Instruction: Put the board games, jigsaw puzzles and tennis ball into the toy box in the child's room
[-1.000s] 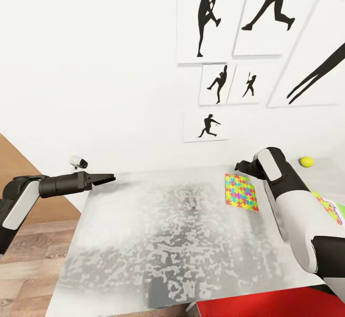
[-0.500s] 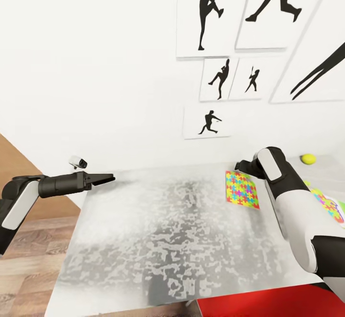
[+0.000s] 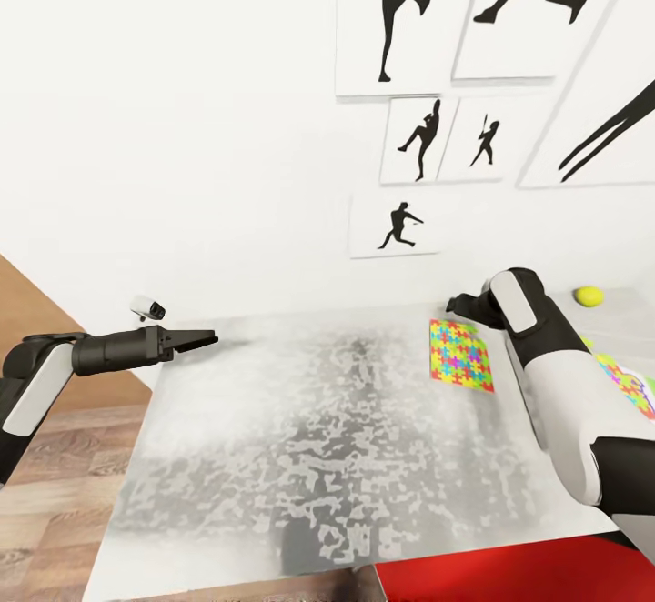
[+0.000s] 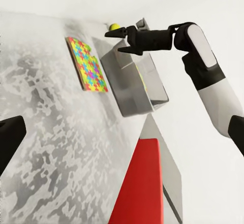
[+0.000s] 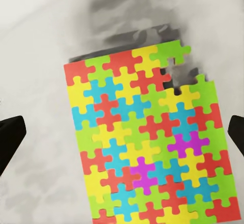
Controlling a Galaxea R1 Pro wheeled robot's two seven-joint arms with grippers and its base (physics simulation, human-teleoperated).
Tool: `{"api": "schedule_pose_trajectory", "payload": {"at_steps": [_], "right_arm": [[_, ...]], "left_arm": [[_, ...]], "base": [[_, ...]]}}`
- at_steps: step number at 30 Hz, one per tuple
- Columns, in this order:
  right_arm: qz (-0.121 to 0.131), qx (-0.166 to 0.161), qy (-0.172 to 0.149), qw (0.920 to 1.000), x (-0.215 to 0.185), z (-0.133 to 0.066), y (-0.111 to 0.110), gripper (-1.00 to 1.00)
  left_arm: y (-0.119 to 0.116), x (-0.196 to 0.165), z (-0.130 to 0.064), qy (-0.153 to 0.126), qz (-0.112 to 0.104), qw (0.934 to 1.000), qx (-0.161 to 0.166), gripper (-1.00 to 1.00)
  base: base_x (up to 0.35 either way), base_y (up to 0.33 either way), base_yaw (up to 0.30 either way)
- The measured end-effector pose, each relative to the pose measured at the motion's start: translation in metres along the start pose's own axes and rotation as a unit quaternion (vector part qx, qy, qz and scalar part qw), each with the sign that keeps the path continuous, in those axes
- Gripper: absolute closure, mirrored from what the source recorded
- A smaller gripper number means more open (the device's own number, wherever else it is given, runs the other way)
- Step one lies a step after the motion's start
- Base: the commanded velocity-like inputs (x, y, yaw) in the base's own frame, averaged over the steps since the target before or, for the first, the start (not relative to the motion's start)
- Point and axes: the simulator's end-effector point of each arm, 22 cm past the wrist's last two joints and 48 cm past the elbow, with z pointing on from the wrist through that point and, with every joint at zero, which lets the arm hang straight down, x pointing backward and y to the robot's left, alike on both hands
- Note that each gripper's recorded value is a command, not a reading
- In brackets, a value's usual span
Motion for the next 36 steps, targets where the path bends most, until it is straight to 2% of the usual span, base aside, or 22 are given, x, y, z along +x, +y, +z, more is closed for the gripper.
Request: {"api": "schedule_pose_trajectory", "payload": {"at_steps": [13,26,36], "right_arm": [[-0.001,0.005,0.008,1.0,0.005,0.012,-0.003,-1.0],[0.004,0.027,0.011,0.9996,0.004,0.024,-0.032,-1.0],[0.005,0.029,0.018,0.9994,0.009,0.034,-0.036,-1.0]], "left_arm": [[0.011,0.002,0.0,-0.001,-0.009,1.0,-0.003,-1.0],[0.022,0.002,-0.002,-0.006,-0.018,0.9998,-0.006,-1.0],[0.031,0.006,0.0,-0.004,-0.026,0.9996,-0.008,-1.0]], "base": [[0.0,0.0,0.0],[0.0,0.0,0.0],[0.0,0.0,0.0]]}}
